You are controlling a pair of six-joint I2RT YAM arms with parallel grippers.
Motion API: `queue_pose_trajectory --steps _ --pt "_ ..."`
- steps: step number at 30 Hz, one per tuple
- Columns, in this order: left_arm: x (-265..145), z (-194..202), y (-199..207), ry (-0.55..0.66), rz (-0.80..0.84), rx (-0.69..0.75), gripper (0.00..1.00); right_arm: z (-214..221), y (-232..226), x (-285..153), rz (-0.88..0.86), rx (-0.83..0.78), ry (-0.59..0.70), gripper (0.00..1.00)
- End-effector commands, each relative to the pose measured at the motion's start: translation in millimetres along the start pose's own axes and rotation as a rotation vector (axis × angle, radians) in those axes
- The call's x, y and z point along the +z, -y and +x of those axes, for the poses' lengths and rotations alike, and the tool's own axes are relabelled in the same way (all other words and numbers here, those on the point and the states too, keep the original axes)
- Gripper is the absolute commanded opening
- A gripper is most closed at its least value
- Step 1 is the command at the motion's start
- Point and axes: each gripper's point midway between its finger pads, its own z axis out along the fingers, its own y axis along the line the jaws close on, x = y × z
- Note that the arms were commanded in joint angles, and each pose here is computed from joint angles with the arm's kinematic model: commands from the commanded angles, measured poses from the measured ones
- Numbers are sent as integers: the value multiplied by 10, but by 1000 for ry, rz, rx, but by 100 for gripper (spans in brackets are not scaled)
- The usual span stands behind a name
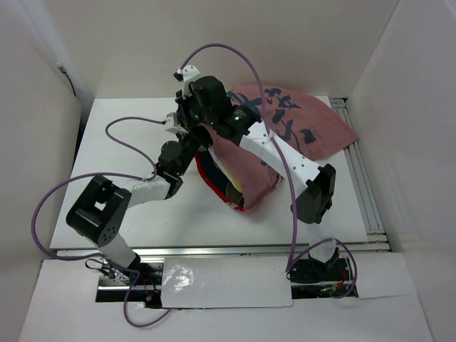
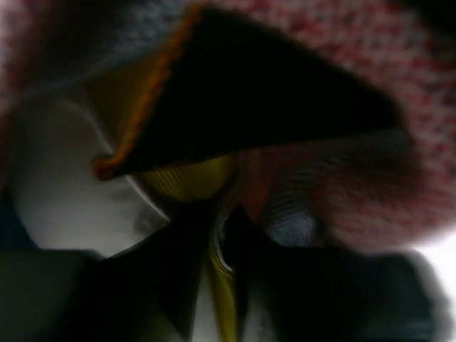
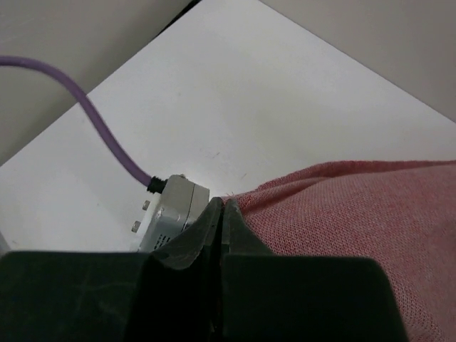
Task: Put the pillow into the pillowcase
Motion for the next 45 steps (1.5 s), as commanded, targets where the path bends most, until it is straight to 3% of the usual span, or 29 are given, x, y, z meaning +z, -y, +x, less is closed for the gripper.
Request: queue_pose_trajectory --steps 1,3,8,9,13,16,19,24,31,33,34,35,39,40,42,44,45 --pt "-114 573 -852 -149 -454 17 46 -513 -1416 -643 -481 80 134 0" --pt "-245 685 -1020 -198 -551 4 62 -488 -1401 -613 -474 80 145 0" --pt "-419 935 -900 -344 -460 -33 75 -414 -1205 -513 -400 103 136 0" --pt "-449 937 -839 -358 -431 -32 100 -426 -1147 -488 -365 107 143 0" --pt "-647 1069 -812 -486 -417 -17 100 -148 -836 -244 -260 134 87 0" --pt "-896 1265 -593 -637 -283 -22 100 13 -710 -77 -191 130 77 0" --pt "-1147 1340 -539 -691 -215 -32 100 167 -618 48 -142 123 51 0" --pt "-1498 1280 -448 -755 -188 -6 100 469 -459 277 -101 118 -12 0" --pt "-1894 1255 -353 -737 -140 -1 100 732 -540 423 -152 119 -72 0" --pt "-1910 1247 -330 -716 -131 1 89 785 -582 441 -177 120 -86 0" --pt "-1977 1297 -337 -734 -112 1 73 894 -632 440 -207 122 -124 0" --pt "-2000 1312 -292 -735 -86 2 70 840 -666 410 -225 123 -123 3" --pt "-2047 1365 -229 -732 -54 -24 67 1054 -651 324 -202 90 -207 48" --pt "-2016 1340 -272 -709 -83 -24 64 1005 -563 183 -156 77 -200 64" --pt "-2025 1346 -310 -710 -103 -21 61 1147 -441 153 -91 81 -217 68" --pt "-2027 1358 -370 -706 -136 -26 61 924 -350 -76 -40 89 -142 75" --pt "-1989 1330 -337 -690 -119 -24 61 1123 -225 -145 24 97 -169 75"
